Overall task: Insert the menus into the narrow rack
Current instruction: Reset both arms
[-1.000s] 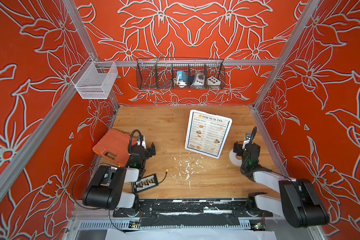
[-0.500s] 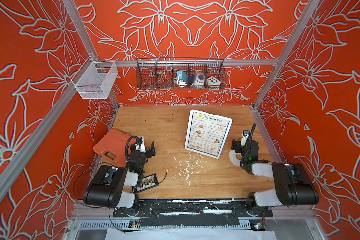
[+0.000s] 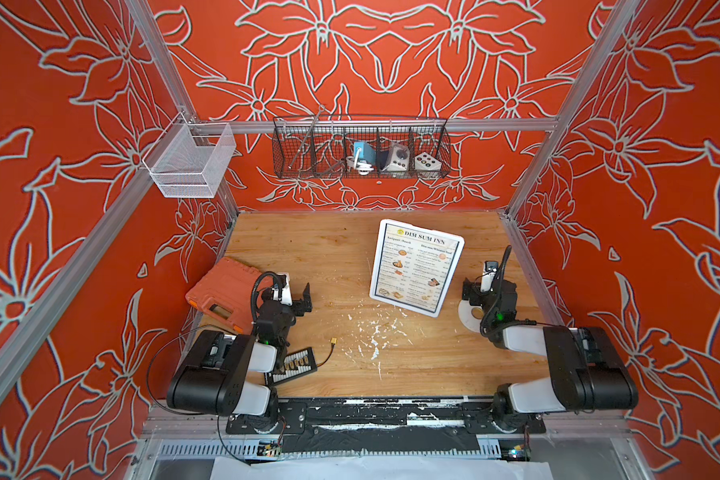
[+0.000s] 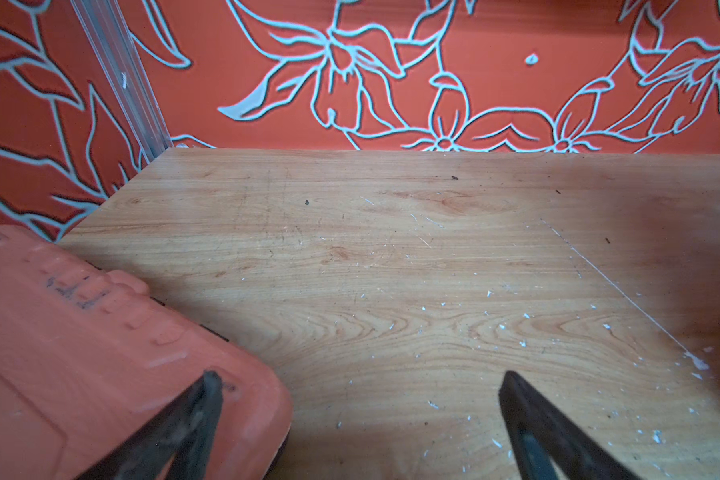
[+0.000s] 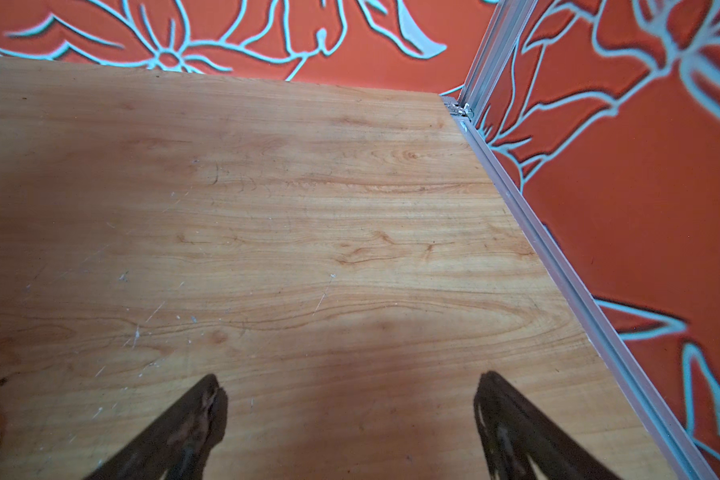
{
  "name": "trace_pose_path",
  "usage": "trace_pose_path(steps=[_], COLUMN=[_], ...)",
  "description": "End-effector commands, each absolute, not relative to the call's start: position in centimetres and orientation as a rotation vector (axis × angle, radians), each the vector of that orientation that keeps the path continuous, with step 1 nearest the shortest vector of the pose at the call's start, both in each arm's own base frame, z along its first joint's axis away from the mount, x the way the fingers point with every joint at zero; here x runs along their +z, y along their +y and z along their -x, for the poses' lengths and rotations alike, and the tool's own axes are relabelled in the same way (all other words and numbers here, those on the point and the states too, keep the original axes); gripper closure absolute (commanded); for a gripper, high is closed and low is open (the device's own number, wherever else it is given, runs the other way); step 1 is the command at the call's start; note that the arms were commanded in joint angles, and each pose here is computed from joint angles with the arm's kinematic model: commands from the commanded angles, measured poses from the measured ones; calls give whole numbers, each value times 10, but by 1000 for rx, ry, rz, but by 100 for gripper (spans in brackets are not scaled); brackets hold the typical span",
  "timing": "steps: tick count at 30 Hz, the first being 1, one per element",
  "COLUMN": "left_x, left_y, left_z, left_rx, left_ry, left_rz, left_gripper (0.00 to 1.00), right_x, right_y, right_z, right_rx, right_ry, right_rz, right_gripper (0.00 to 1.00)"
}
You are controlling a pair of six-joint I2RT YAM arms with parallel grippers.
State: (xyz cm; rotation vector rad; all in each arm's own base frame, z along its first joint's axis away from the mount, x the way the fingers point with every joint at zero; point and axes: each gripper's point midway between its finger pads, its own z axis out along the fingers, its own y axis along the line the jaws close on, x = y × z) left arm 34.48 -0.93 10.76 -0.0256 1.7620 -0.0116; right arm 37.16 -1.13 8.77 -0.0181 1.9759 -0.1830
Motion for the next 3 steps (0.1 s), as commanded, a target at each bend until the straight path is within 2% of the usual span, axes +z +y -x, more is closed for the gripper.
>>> trace_pose_path(steps=[1,3], left_x=[115,114], left_y=[-11,-10], left_z=[-347,-346], left_rx=[-21,-21], left_ry=[1736,1739], left_rz=[19,19], left_gripper=[1,1], right_x=[92,94], right_y=[-12,-11], right_z=[-375,-373], right_rx=[-185,-182], right_ry=[1971,1958], right_rz=[32,33], right_gripper=[2,2])
